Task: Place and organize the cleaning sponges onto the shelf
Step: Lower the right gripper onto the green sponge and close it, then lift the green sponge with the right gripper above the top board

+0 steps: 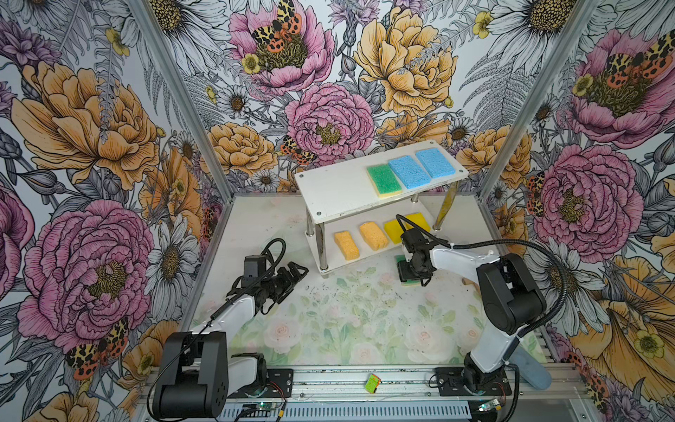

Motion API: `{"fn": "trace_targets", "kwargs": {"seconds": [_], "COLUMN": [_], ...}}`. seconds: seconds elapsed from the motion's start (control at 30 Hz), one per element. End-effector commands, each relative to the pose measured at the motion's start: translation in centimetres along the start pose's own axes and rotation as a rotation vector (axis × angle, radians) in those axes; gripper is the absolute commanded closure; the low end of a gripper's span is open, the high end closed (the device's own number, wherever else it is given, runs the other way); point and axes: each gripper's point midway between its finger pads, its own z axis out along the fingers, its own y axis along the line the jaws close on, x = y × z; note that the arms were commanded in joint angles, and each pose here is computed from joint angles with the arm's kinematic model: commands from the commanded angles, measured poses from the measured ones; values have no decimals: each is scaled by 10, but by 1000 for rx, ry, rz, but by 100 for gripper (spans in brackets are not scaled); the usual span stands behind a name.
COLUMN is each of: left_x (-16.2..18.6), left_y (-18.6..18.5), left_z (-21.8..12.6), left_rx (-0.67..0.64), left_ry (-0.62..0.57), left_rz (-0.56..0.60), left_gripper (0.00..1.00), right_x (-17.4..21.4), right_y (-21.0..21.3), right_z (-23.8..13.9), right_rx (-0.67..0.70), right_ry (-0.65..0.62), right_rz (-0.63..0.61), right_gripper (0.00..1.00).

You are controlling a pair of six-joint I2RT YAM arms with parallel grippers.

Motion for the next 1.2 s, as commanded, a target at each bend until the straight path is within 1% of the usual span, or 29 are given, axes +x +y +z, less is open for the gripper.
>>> {"fn": "trace_targets", "kwargs": {"seconds": [0.0,0.13,0.23,0.4,0.5,0.77,0.97,1.17], "left_x": [-9,-7,-6,-4,-3,-7,-10,-11], "left_y": [-15,-22,-29,-32,-33,-40,-42,-36], "left_z": [-6,-5,-6,-12,-18,-27,-28,-25], "left_rx": [-5,-9,-6,-11,-22,-15,-22,-46], "left_ry": [-34,-31,-29,-37,-45,-73,-80,-83], "left_rz": [29,40,50,52,55,55,64,80], "left_gripper": [1,1,1,1,1,1,1,1], "right_x": [10,5,3,3,7,15,21,22], "right_y": [11,15,20,36,44,55,69,87], "right_z": [2,-8,-18,-43,-55,-90,-142,-217], "right_rx": [-40,-65,-101,-208,-265,-360,-434,-496], "right_ry": [5,-36,-58,-98,-114,-166,-227,-320], "right_rz": [15,21,13,-1,-8,-35,-90,-168], "right_gripper": [46,53,56,62,62,66,66,65]}}
